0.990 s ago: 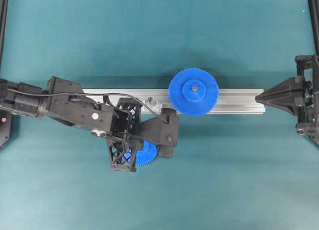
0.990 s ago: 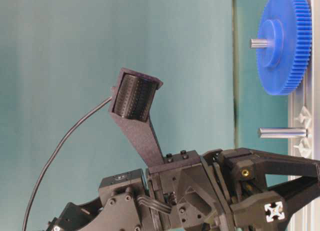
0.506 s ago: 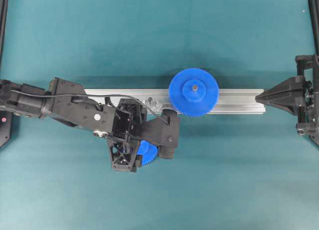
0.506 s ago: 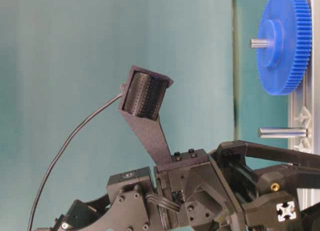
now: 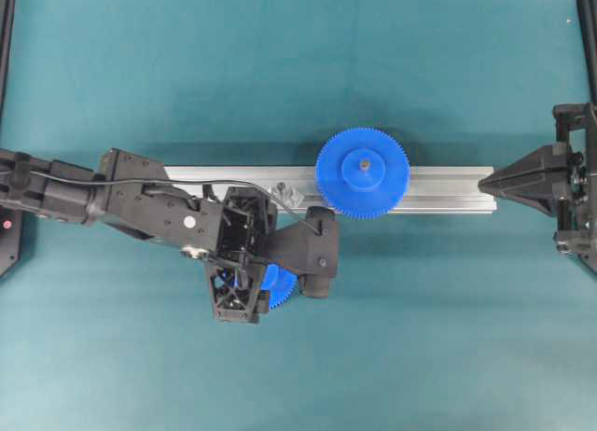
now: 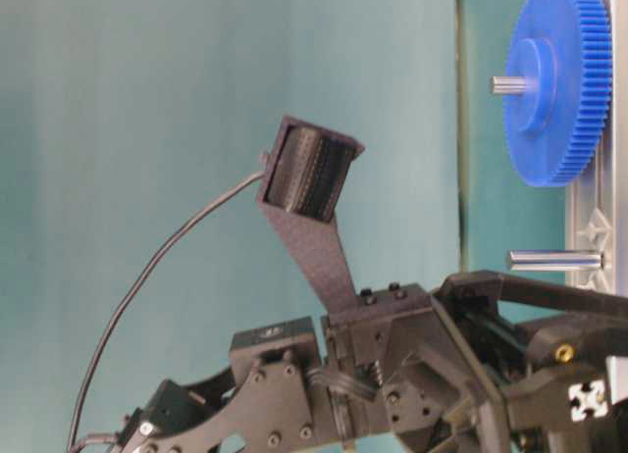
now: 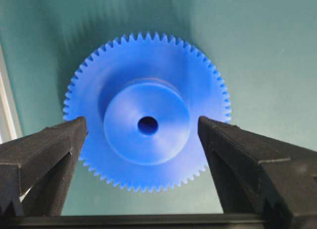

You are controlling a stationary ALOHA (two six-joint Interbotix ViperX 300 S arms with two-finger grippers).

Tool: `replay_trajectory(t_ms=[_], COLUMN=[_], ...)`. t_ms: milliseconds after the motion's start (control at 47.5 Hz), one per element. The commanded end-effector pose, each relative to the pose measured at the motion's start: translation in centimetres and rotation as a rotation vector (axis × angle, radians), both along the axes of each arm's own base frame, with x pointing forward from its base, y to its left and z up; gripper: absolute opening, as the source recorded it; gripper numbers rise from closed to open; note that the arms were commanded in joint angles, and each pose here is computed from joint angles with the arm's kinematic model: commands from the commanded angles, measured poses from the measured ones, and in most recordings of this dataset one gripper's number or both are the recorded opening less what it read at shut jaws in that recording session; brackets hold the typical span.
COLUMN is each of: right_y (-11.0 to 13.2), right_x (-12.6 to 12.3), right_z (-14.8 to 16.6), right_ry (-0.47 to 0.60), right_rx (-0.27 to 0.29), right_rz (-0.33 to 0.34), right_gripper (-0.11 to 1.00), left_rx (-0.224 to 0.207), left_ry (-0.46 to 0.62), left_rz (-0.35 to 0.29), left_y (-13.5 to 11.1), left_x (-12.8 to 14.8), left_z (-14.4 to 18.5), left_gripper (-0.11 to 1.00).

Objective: Find the location of the shaft and insert the small gear.
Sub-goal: 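Lower the left gripper over the blue gear's hub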

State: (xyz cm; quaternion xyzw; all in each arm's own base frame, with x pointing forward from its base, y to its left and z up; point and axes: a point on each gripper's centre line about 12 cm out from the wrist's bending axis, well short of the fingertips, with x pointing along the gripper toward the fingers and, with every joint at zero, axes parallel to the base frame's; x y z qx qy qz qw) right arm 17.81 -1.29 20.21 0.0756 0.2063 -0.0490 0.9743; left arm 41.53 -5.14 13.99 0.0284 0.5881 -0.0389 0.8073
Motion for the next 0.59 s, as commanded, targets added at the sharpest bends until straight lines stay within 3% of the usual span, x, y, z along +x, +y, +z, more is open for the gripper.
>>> replay_trajectory(t_ms=[0, 569], right_y=[-0.1, -0.1], right_x=[0.2, 0.2], right_z=[0.4, 0.5], right_ry=[-0.016, -0.020], right_rx=[0.007, 0.007], right_rz=[-0.006, -0.006], right_gripper=[0.02, 0.02], left_rx=[-0.003, 0.001], left_ry=[-0.038, 0.004], left_rz=[-0.002, 0.001], left_y=[-0.2, -0.2], left_x=[0.6, 0.6], left_z=[1.2, -0.1], left_gripper=[0.93, 0.93])
